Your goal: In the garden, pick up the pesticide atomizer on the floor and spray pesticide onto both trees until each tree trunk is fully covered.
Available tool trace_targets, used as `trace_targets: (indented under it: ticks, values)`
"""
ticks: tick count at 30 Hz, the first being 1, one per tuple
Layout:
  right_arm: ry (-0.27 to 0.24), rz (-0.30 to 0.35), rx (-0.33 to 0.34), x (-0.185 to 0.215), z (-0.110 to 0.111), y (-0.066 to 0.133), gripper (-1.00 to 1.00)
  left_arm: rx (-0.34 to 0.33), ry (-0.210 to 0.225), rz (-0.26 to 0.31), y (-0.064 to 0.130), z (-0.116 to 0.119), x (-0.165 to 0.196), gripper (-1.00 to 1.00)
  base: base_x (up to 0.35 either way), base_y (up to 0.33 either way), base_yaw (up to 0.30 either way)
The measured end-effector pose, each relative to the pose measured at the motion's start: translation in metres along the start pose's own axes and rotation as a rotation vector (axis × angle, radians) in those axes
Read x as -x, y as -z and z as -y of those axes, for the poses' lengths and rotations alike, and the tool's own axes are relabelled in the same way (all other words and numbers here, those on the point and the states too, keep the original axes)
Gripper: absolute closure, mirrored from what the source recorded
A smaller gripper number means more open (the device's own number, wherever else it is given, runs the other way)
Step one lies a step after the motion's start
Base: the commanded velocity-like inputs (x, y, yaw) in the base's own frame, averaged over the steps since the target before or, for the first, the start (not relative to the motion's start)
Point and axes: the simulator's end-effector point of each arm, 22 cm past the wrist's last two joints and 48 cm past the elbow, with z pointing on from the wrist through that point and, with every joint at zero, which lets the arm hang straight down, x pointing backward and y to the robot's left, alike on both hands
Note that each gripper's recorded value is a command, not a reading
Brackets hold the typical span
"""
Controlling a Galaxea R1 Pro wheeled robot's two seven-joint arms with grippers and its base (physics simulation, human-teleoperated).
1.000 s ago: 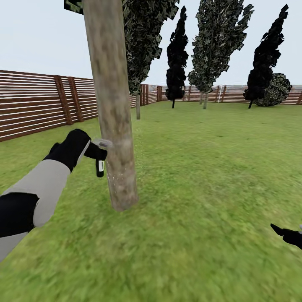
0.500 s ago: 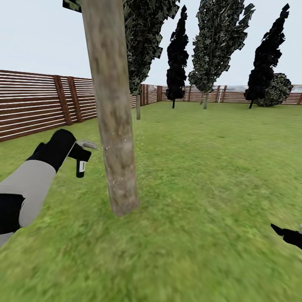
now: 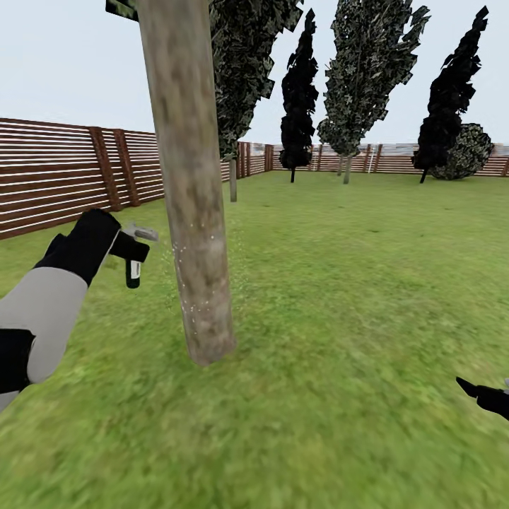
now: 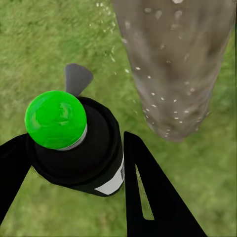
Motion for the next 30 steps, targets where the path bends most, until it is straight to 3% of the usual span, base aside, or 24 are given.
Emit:
trace_targets:
  ticks: [4, 14, 19, 30]
  values:
    - [0.000, 0.000, 0.000, 0.000, 0.000, 0.000, -1.00, -0.005, 0.021, 0.007, 0.000, -0.002, -0.001, 1.00, 0.000, 0.000, 0.000]
    - [0.000, -0.001, 0.000, 0.000, 0.000, 0.000, -1.00, -0.067, 0.003, -0.164, -0.059, 0.019, -0.096, 1.00, 0.000, 0.000, 0.026]
    - [0.000, -0.001, 0.000, 0.000, 0.000, 0.000, -1.00, -0.060, -0.009, -0.194, -0.071, 0.026, -0.122, 1.00, 0.022, -0.143, 0.106]
    - [0.000, 0.000, 0.000, 0.000, 0.000, 0.000, -1.00, -0.064, -0.024, -0.209, -0.077, 0.043, -0.131, 1.00, -0.006, -0.303, 0.177]
